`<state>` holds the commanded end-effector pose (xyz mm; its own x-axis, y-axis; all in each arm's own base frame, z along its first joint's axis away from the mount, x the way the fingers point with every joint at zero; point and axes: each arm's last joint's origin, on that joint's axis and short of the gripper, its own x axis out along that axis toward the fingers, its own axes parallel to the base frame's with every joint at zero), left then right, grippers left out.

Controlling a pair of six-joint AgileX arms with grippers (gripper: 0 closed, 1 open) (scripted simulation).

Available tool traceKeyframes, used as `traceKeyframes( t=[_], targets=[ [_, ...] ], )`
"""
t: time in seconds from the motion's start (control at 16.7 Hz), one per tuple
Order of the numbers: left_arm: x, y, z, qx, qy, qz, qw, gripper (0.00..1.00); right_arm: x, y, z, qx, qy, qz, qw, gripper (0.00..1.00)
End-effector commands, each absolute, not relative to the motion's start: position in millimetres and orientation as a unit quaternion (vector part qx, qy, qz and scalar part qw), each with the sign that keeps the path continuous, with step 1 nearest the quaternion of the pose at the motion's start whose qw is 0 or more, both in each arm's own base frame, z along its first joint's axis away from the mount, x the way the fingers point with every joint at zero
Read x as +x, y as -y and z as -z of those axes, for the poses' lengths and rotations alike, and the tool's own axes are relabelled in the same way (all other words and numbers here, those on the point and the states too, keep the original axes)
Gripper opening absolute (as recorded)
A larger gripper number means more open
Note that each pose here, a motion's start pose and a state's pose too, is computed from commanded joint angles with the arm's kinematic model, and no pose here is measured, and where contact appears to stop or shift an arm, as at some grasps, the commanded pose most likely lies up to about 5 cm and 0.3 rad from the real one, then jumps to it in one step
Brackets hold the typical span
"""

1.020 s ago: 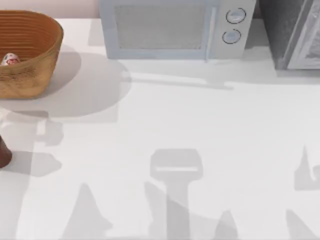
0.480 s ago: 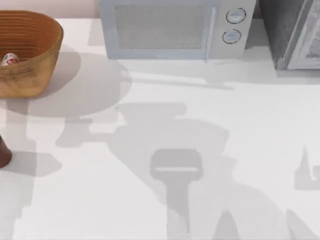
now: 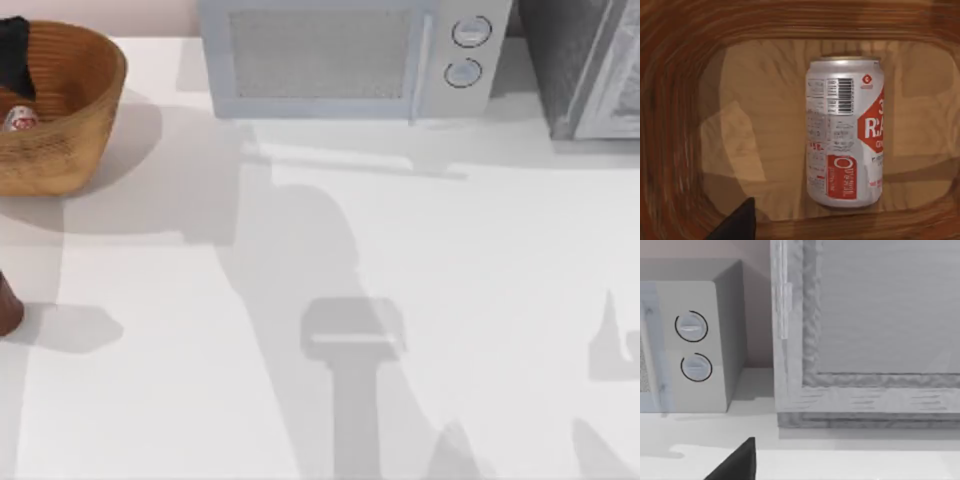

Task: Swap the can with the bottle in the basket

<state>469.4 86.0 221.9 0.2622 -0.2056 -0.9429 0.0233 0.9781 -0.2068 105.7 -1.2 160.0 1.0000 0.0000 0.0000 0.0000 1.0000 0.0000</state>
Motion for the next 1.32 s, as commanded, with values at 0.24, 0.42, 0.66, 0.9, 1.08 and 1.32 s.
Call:
traceKeyframes(
  t=[0.24,0.42,0.66,0.9,1.08,1.32],
  targets=[
    [488.8,-93.4,-190.7,-0.088,-0.629,0.082,0.768,1.00,105.7,1.2,-160.0,0.000,0.000,0.000,1.000,1.00],
    [491.3,-94.4,-186.0,-0.090,-0.632,0.084,0.765,1.00,105.7,1.2,-160.0,0.000,0.000,0.000,1.000,1.00],
    [492.1,-90.2,-189.8,-0.086,-0.628,0.087,0.769,1.00,105.7,1.2,-160.0,0.000,0.000,0.000,1.000,1.00],
    [495.5,-88.8,-170.1,-0.090,-0.632,0.084,0.765,1.00,105.7,1.2,-160.0,0.000,0.000,0.000,1.000,1.00],
    [500.2,-83.5,-145.2,-0.090,-0.632,0.084,0.765,1.00,105.7,1.2,-160.0,0.000,0.000,0.000,1.000,1.00],
    [502.5,-79.9,-128.9,-0.090,-0.632,0.084,0.765,1.00,105.7,1.2,-160.0,0.000,0.000,0.000,1.000,1.00]
  ],
)
